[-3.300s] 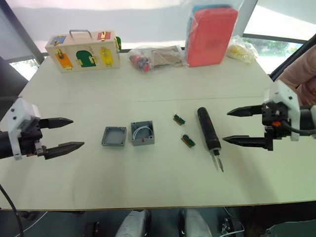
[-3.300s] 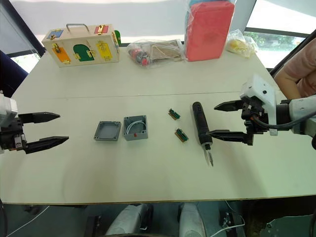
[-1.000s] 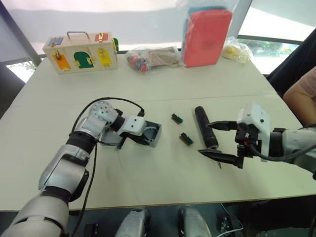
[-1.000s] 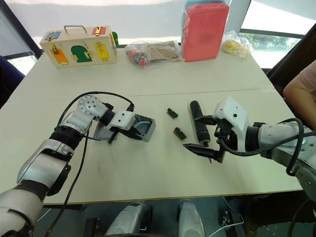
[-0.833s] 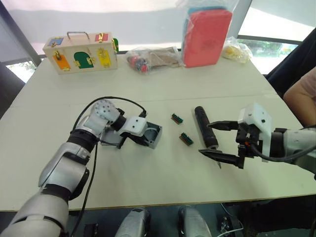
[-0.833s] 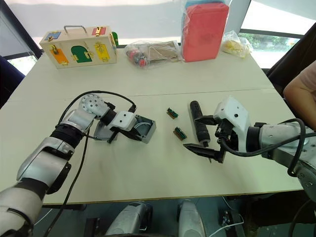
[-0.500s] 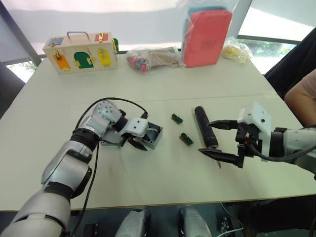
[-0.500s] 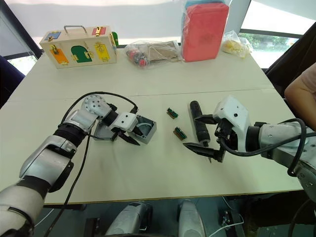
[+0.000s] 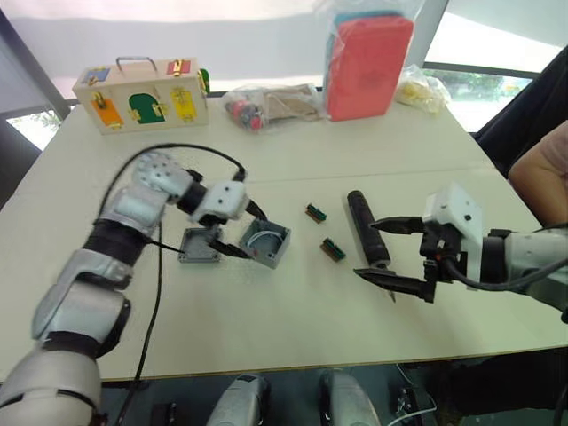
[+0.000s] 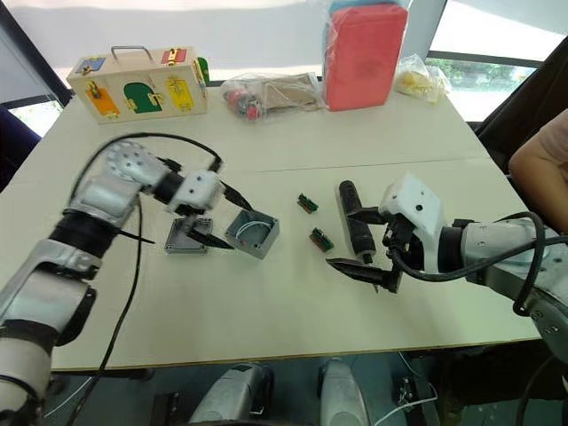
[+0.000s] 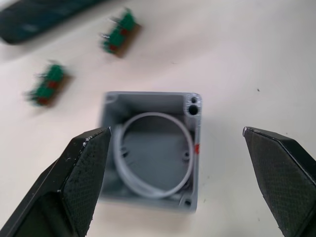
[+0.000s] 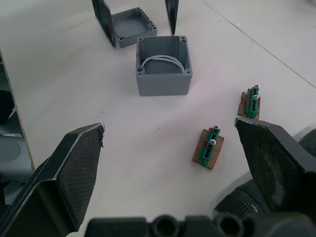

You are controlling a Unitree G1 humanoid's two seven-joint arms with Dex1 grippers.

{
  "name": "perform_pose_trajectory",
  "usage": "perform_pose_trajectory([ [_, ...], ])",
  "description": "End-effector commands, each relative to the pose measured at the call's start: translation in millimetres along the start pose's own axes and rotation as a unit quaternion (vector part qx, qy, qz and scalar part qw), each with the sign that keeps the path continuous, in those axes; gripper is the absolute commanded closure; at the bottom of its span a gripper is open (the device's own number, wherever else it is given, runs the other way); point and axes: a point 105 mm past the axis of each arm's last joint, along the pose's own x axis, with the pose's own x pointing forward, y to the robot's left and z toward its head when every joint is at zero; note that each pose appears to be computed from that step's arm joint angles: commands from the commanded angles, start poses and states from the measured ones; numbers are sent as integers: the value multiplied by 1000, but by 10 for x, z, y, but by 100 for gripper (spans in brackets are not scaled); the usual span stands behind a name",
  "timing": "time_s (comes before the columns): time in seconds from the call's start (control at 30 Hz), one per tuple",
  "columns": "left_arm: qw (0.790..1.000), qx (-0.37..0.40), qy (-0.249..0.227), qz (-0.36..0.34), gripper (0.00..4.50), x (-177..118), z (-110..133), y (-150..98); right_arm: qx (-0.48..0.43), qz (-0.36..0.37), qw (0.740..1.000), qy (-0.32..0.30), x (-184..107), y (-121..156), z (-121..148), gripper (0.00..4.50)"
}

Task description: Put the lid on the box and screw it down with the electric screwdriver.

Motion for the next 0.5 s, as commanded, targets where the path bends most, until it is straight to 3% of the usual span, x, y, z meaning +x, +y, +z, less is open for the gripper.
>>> perform_pose_trajectory([
  [0.03, 990, -60, -15, 126, 11, -278, -44, 128, -23, 5, 1000, -21, 2, 8, 125, 0],
  [0.13, 962, -138, -15, 237, 11, -462, -165, 164, -26, 14, 999, -33, 21, 5, 186, 0],
  [0.3, 883, -259, 63, 386, 11, -638, -501, 12, -35, 27, 998, -41, 49, -20, 251, 0],
  [0.37, 859, -285, 89, 416, 11, -661, -576, -74, -36, 33, 998, -43, 58, -27, 268, 0],
  [0.5, 784, -371, 150, 474, 11, -730, -838, -287, -44, 48, 997, -43, 99, -38, 289, 0],
])
